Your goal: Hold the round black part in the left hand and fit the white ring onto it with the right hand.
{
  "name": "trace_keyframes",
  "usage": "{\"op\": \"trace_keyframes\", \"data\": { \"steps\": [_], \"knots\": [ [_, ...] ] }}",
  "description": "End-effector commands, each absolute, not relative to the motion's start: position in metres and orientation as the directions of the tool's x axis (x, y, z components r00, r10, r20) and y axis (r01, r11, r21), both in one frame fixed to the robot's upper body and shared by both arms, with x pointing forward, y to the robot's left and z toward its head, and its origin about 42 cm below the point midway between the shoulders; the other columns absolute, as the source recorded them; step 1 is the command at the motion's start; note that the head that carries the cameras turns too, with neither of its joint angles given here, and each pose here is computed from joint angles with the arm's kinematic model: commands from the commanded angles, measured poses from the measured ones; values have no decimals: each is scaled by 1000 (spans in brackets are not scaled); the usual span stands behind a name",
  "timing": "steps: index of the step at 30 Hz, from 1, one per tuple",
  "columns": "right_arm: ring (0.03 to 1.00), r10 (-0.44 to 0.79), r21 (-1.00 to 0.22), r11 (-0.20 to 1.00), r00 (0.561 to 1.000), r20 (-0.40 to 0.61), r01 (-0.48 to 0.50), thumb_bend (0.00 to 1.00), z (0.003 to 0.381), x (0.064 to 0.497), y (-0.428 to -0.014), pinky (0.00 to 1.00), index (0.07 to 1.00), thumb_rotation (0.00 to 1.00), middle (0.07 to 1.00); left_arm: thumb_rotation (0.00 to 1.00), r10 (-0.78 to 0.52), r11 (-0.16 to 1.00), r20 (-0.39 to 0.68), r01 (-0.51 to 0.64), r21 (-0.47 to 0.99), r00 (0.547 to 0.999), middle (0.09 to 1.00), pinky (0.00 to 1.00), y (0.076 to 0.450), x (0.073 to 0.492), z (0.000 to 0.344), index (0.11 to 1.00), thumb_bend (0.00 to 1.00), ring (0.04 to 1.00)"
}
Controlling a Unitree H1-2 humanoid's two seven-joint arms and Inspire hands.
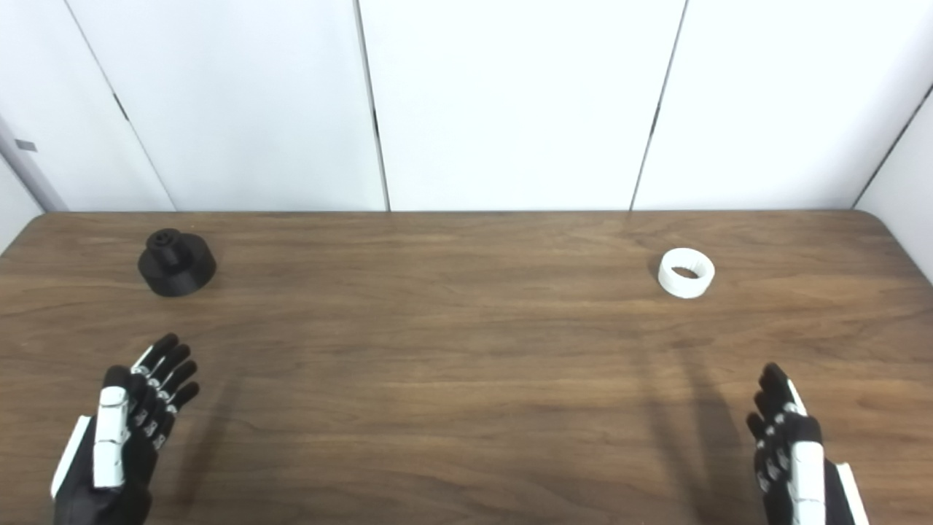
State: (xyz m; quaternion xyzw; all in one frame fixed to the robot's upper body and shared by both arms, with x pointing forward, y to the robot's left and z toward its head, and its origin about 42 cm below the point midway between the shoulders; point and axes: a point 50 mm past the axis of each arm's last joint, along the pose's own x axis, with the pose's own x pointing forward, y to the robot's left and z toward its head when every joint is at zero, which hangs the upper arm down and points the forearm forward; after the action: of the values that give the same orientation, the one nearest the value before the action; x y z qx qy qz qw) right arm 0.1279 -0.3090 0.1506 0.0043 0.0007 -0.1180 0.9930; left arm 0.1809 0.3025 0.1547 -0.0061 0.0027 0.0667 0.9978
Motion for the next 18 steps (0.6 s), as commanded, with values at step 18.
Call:
{"op": "trace_keyframes", "data": {
  "steps": [18],
  "knots": [
    [1000, -170, 1, 985, 984, 48, 170, 513, 153, 146, -305, 995, 986, 1000, 1000, 925, 126, 991, 72, -128, 25, 989, 917, 883, 296, 193, 168, 912, 562, 898]
  ]
}}
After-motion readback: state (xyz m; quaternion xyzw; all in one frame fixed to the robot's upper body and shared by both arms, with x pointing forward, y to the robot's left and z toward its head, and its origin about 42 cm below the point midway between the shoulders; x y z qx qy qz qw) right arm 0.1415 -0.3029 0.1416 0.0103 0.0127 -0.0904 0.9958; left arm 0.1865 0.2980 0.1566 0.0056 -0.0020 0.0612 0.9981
